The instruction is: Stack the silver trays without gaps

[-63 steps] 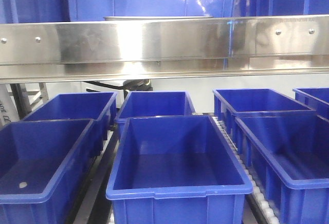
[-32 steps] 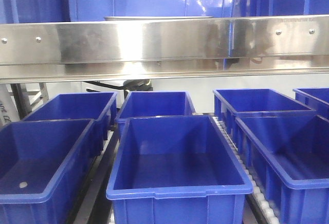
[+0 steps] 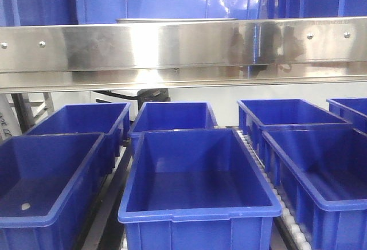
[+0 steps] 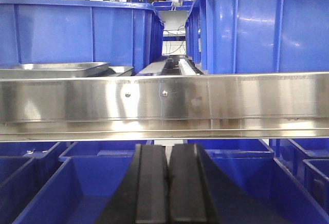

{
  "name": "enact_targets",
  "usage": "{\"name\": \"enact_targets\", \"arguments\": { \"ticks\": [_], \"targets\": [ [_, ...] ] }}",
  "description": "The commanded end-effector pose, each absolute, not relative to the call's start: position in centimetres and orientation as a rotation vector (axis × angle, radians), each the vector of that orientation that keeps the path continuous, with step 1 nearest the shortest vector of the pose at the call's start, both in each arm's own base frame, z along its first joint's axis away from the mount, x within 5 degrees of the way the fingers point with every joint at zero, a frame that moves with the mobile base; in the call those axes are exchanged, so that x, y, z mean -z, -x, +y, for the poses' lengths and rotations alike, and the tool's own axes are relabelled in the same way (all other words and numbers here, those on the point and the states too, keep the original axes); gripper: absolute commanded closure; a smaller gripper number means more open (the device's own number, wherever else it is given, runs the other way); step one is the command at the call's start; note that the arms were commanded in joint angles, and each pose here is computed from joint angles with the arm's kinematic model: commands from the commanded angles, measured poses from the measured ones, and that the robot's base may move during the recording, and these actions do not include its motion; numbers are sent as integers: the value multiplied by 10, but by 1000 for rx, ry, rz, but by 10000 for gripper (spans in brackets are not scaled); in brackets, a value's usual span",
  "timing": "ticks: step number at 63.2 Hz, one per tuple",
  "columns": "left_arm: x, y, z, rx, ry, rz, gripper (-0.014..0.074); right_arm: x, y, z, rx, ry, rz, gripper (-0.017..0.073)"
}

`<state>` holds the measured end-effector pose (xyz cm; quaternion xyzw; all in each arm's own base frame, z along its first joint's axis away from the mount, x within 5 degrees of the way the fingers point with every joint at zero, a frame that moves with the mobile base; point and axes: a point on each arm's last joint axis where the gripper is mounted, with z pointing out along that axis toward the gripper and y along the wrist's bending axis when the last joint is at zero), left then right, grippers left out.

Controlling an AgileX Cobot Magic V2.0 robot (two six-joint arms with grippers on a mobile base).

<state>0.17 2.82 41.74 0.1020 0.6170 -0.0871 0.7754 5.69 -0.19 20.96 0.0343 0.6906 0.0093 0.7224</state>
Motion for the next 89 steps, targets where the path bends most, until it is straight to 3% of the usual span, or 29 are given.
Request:
{"name": "enact_targets", "arguments": {
  "ticks": [1, 89],
  "targets": [
    [-418, 0, 29, 199, -214, 1323, 603, -211, -56, -2, -7, -59, 1509, 638],
    [-418, 0, 29, 199, -214, 1323, 603, -212, -56, -2, 7, -48, 1497, 638]
  ]
}}
